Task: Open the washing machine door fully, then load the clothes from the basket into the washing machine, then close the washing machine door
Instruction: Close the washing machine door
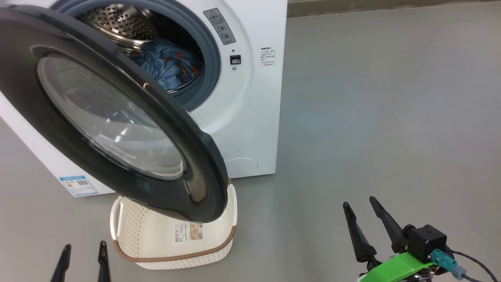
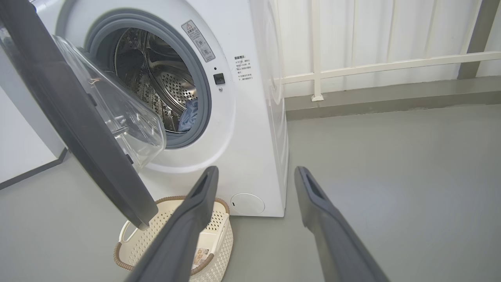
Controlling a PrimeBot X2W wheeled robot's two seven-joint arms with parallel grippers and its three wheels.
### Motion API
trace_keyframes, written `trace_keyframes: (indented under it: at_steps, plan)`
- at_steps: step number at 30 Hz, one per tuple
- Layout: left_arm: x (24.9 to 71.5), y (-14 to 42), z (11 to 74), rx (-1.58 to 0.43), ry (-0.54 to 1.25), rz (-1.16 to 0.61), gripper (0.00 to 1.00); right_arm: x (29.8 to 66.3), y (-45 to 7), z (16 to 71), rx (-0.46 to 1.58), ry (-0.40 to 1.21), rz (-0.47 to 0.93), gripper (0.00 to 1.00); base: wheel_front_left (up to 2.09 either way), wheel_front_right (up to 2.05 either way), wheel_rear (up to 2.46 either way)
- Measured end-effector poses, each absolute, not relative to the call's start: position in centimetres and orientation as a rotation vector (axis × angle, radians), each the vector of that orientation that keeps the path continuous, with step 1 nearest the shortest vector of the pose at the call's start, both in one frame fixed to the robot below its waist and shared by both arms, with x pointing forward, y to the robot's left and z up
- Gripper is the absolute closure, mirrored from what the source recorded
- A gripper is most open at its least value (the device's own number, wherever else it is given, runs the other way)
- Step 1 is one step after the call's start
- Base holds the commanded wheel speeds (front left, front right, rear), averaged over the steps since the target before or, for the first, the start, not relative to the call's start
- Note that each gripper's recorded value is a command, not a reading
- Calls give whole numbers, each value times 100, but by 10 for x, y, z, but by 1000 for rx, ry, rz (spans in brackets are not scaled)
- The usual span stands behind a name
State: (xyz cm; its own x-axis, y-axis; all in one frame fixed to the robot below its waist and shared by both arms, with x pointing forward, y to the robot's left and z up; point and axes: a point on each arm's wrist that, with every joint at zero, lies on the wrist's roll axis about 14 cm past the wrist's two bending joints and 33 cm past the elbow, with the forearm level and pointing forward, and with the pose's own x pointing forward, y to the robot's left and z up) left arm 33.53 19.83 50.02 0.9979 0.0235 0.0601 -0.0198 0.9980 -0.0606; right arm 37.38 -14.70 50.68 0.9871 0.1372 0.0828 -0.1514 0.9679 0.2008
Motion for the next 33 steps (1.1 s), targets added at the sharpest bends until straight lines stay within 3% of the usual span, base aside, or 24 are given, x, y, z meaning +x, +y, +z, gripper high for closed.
trace_keyframes:
  at_steps: [10,11,12,17,22,33]
  plan:
    - [335,200,501,-62,-63,30,0,374,-148,506,209,-67,141,0,0,0,0]
    - [335,200,501,-62,-63,30,0,374,-148,506,209,-67,141,19,0,0,0]
    - [335,200,501,-61,-63,31,0,374,-149,505,209,-64,140,100,0,0,0]
    - [335,201,501,-65,-64,35,0,375,-157,508,225,-77,115,100,0,0,0]
    - [336,203,503,-82,-69,42,0,378,-154,555,234,-223,140,100,0,0,0]
    - [333,206,501,-110,-66,59,0,348,-84,695,255,-651,426,100,0,0,0]
